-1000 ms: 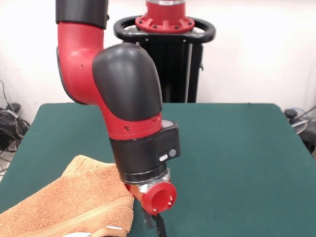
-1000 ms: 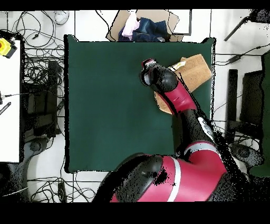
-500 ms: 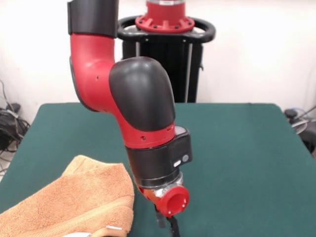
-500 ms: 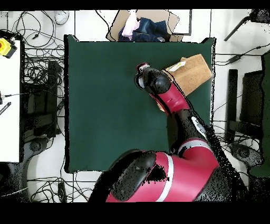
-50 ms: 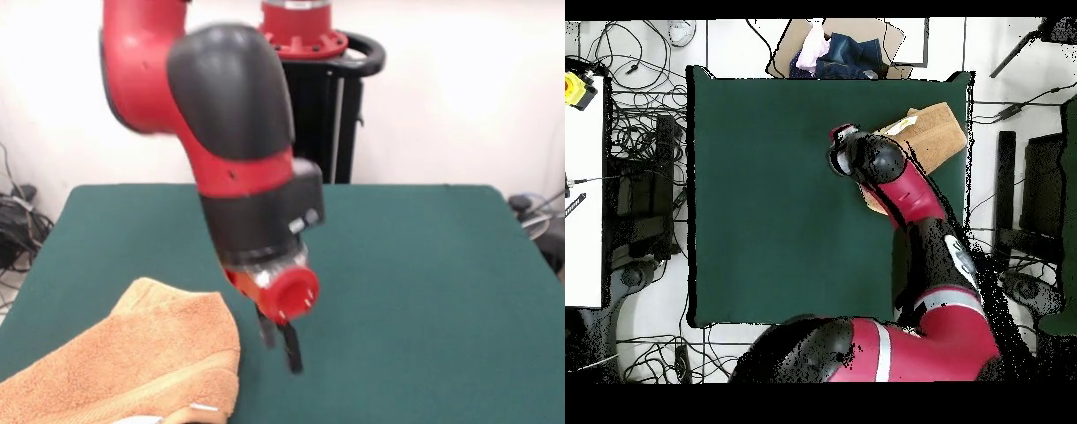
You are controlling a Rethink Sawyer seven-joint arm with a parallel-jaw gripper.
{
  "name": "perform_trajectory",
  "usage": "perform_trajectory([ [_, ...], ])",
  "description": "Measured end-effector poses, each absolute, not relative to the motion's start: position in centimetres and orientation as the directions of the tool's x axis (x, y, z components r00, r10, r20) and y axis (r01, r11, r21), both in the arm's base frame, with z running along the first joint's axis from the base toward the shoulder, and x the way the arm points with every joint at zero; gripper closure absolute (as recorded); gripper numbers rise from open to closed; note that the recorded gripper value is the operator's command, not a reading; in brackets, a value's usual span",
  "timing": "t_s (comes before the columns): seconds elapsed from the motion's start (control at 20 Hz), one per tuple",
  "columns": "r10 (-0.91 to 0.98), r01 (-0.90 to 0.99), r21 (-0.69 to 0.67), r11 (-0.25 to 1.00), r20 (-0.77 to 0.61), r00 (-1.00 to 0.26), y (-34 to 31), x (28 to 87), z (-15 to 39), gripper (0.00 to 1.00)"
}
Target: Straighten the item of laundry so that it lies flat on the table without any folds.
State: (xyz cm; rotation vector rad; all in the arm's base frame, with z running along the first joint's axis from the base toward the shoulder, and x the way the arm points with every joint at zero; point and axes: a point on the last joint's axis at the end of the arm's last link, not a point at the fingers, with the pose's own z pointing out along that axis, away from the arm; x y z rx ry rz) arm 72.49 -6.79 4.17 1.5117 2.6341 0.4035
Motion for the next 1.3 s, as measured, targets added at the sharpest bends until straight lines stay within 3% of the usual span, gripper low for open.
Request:
perform_trajectory([
  [0.25, 0.872, 0.849, 0.256, 0.463, 0.04, -0.488, -10.3, 71.6, 7.6, 0.0],
  [0.65, 0.893, 0.868, 0.245, 0.432, 0.017, -0.449, -14.4, 70.5, 8.3, 0.0],
  [0.95, 0.911, 0.884, 0.235, 0.404, -0.01, -0.413, -16.5, 69.8, 5.9, 0.0],
  [1.3, 0.903, 0.881, 0.214, 0.423, -0.022, -0.428, -14.5, 69.6, 1.8, 0.0],
])
